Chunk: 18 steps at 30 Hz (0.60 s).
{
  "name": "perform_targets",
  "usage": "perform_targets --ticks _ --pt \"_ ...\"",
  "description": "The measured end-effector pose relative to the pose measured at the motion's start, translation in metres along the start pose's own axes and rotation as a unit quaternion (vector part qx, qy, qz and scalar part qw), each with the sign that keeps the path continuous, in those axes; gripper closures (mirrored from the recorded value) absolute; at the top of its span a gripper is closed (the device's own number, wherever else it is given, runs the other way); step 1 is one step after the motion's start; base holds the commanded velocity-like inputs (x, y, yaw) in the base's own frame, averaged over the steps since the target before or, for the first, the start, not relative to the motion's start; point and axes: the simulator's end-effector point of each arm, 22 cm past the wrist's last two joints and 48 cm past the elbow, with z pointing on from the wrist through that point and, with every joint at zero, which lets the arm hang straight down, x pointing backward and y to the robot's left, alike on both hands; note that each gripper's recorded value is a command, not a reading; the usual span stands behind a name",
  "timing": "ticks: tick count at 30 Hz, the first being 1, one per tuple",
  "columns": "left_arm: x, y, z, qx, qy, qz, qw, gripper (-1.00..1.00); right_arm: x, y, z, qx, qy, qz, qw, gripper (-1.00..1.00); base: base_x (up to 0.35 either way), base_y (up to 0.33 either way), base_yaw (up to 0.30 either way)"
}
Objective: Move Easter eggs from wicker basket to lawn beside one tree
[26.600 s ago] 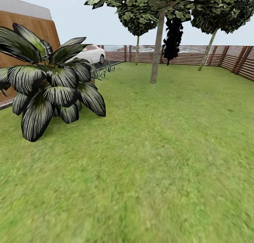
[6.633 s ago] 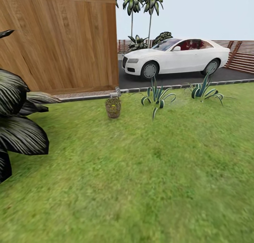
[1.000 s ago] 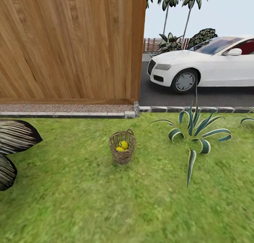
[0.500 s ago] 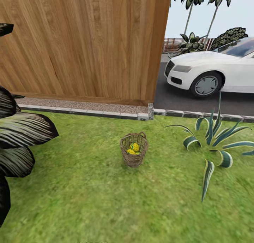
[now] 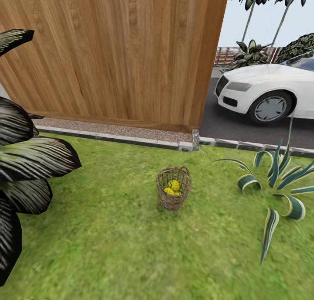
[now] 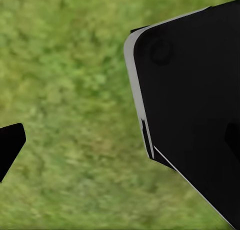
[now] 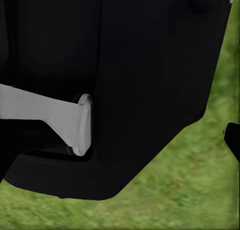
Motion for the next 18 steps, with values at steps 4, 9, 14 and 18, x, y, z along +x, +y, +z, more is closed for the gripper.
perform_targets --ticks 4,9,14,18 --pt "0.0003 -0.0002 0.0 0.0 0.0 0.0 1.0 -1.0 0.0004 0.0001 0.0 0.0 0.001 0.0 1.0 -1.0 0.223 -0.163 0.255" --pt "0.001 0.0 -0.0002 0.0 0.001 0.0 1.0 -1.0 0.0012 0.0003 -0.0001 0.0 0.002 0.0 1.0 -1.0 0.229 -0.178 0.273" --pt "0.0018 -0.0003 -0.0003 0.0 0.002 0.0 1.0 -1.0 0.0024 0.0003 -0.0001 0.0 0.003 0.0 1.0 -1.0 0.231 -0.182 0.278" --pt "0.0024 -0.0006 -0.0004 0.001 0.003 0.0 1.0 -1.0 0.0034 0.0004 -0.0002 0.0 0.004 0.0 1.0 -1.0 0.231 -0.183 0.279"
